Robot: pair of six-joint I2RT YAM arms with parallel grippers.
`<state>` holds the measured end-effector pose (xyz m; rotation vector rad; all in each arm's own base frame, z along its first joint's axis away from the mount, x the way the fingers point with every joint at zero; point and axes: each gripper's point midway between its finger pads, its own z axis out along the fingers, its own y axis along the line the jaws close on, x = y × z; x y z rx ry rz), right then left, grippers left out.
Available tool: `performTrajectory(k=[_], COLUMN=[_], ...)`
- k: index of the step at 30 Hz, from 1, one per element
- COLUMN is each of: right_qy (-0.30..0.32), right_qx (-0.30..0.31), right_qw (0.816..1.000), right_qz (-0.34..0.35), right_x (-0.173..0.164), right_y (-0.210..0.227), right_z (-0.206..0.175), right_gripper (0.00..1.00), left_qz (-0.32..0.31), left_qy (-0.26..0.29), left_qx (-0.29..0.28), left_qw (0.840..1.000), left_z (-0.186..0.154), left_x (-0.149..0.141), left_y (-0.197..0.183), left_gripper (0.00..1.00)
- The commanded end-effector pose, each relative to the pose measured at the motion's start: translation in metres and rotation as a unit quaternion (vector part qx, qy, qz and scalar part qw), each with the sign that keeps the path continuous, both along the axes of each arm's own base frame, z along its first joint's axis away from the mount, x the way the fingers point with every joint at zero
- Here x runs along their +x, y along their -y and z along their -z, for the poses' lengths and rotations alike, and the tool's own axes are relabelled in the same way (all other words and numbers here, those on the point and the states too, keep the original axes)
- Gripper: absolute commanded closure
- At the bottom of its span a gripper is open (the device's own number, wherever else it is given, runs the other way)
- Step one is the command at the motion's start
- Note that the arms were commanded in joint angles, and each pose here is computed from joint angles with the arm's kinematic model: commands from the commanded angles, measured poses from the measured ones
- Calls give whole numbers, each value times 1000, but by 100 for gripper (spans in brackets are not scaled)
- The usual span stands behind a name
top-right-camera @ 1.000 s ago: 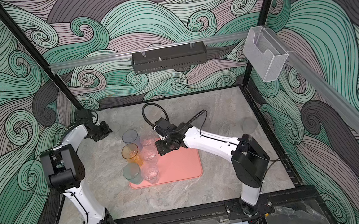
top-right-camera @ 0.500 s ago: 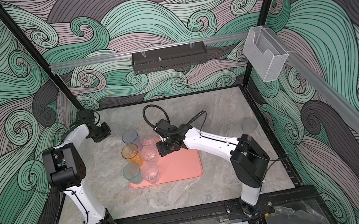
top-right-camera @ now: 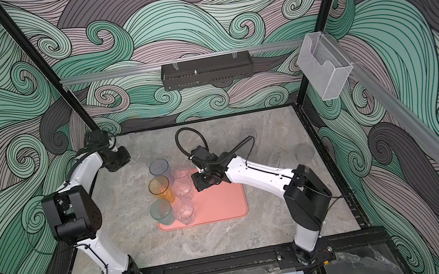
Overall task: Place the glasses into the tray
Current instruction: Pick up the glass from the top-left of the table, then place the glass on the tray.
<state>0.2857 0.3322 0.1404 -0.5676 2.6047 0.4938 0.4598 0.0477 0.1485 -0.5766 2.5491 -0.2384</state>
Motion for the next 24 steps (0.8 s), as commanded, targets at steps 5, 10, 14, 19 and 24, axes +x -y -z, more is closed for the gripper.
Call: performTrajectory(k=[5,10,14,19,24], right_qy=[31,43,47,46,46], right_qx=[5,11,11,12,12], right_qw=[999,998,995,993,989], right_qz=[28,55,82,112,143], right_x=[9,18,25,29,32], right_y=[20,42,64,89,114], right_z=[-23,-35,-39,-38,-37], right_gripper=[42,42,42,42,42], left_qz=[16,84,146,235,299], left_qy=[100,158,162,154,121], left_qx=[34,65,52,39,42], left_qw=[994,982,974,959,946], left_z=[-103,-146,-152,-141,-106], left_x=[-25,-41,-52,-68,-79], left_y=[17,69,123,201,253], left_gripper=[100,100,100,100,100])
